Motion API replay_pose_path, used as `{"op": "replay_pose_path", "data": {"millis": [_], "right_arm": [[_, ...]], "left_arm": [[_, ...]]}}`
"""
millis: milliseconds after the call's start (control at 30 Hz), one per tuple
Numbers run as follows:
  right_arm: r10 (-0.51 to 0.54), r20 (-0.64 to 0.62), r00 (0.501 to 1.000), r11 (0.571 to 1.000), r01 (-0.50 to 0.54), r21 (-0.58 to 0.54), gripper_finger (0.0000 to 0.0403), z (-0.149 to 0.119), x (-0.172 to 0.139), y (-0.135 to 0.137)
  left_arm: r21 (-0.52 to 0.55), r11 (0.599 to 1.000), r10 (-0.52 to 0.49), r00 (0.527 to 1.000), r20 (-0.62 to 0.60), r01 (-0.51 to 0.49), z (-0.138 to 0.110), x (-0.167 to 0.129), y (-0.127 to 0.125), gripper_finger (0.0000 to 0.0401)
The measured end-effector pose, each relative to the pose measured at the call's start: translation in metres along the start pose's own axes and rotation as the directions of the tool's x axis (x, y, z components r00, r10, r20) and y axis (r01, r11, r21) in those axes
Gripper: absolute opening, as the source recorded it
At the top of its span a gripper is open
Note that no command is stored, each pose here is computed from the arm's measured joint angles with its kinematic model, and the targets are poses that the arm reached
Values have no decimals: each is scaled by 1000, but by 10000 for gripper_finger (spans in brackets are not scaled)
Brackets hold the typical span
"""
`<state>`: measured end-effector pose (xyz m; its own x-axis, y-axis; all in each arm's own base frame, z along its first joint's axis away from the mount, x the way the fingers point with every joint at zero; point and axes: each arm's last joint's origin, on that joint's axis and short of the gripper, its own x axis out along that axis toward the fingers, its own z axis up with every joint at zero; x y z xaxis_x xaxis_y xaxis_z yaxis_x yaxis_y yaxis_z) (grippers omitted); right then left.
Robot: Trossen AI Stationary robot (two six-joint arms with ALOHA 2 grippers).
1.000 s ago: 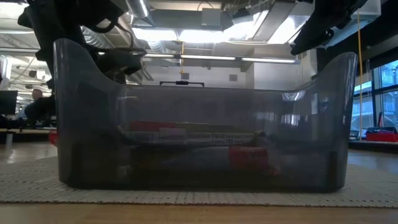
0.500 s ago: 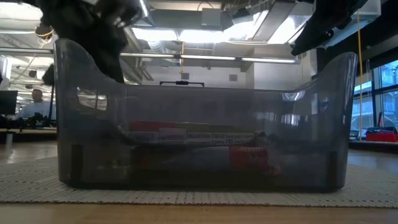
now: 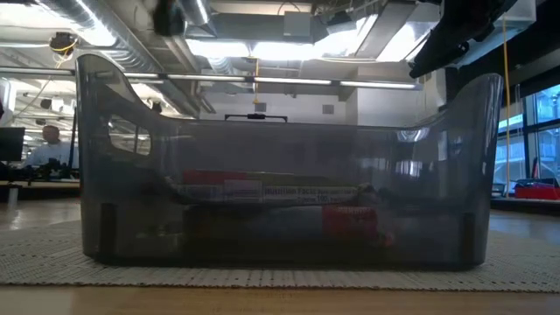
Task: Pick and place Granola Bars by type
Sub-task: Put the red granola bar into the black bin
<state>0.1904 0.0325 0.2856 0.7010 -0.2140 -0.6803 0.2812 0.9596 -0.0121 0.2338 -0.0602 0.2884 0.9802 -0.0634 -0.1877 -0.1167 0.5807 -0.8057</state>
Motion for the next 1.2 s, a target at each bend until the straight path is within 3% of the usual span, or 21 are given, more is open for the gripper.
{"op": "replay_pose_path", "data": {"millis": [133, 233, 433, 567, 700, 800, 933, 1200], "right_arm": [[0, 0, 1000, 1000, 0, 0, 246, 0, 0, 0], [0, 0, 1000, 1000, 0, 1, 246, 0, 0, 0], [0, 2, 1000, 1000, 0, 3, 246, 0, 0, 0], [1, 2, 1000, 1000, -1, 4, 246, 0, 0, 0], [0, 2, 1000, 1000, -1, 12, 246, 0, 0, 0], [0, 2, 1000, 999, 0, 32, 246, 0, 0, 0], [1, 2, 1000, 999, -1, 34, 246, 0, 0, 0], [1, 4, 1000, 996, -1, 88, 246, 0, 0, 0]], "left_arm": [[130, 967, -228, 972, 60, 219, 8, 1, -19, 74], [167, 957, -253, 965, 71, 238, 8, 7, -22, 74], [194, 963, -170, 979, -112, 190, 7, 45, -37, 74], [273, 957, -18, 957, -289, 100, 5, 74, -49, 74], [380, 925, 178, 890, -420, -5, -1, 96, -49, 74], [427, 903, 260, 843, -472, -39, -10, 114, -43, 74], [430, 903, 267, 790, -551, -5, -25, 133, -31, 74], [429, 902, 340, 681, -648, -42, -63, 161, 2, 74]]}}
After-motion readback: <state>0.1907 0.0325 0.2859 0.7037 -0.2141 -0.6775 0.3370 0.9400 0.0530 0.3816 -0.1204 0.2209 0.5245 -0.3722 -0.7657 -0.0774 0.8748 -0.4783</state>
